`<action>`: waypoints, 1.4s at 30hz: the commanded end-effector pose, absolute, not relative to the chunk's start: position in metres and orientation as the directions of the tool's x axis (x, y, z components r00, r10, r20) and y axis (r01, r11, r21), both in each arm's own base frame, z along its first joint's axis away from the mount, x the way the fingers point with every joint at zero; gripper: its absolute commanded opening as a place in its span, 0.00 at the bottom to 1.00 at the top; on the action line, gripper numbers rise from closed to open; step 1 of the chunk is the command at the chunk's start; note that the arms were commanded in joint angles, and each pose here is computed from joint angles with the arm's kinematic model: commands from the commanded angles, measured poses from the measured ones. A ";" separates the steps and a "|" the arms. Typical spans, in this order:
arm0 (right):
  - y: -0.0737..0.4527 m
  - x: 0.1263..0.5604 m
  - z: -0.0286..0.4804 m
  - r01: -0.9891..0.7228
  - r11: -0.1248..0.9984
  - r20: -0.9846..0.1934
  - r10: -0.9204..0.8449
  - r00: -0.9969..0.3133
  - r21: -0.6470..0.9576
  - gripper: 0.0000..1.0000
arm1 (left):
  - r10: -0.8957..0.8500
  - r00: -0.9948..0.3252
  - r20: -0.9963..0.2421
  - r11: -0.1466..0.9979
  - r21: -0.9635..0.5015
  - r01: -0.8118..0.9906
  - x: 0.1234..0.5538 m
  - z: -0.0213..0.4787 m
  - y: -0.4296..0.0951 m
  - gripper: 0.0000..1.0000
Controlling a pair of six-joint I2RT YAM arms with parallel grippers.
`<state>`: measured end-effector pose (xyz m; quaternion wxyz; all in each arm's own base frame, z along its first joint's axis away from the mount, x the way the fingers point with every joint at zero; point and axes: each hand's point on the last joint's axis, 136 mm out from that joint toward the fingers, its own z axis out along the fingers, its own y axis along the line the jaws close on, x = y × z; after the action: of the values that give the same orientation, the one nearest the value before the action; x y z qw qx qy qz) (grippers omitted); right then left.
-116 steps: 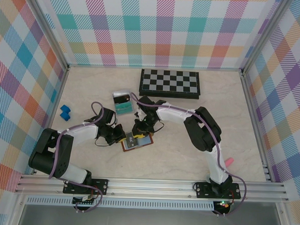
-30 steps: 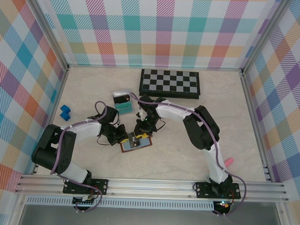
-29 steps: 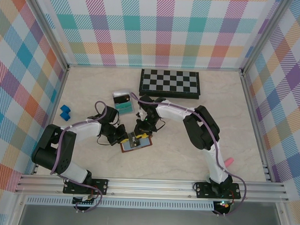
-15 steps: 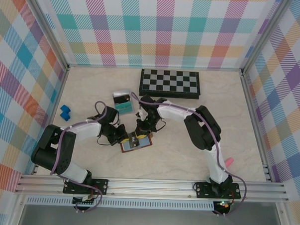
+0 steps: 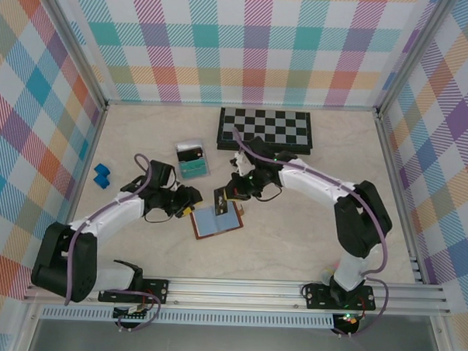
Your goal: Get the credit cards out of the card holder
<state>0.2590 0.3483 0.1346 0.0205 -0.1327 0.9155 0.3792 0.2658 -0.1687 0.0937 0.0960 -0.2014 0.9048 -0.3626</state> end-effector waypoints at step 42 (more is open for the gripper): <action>0.346 0.276 0.203 -0.138 0.397 -0.122 -0.064 -0.990 0.907 0.26 | -0.400 -0.895 -0.195 0.321 -0.945 0.062 0.276 0.217 -0.210 0.00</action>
<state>0.2781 0.3501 0.1993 0.0236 -0.0610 0.8306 0.5530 0.2791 -0.2116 0.2117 0.1764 -0.1286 0.7873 -0.5766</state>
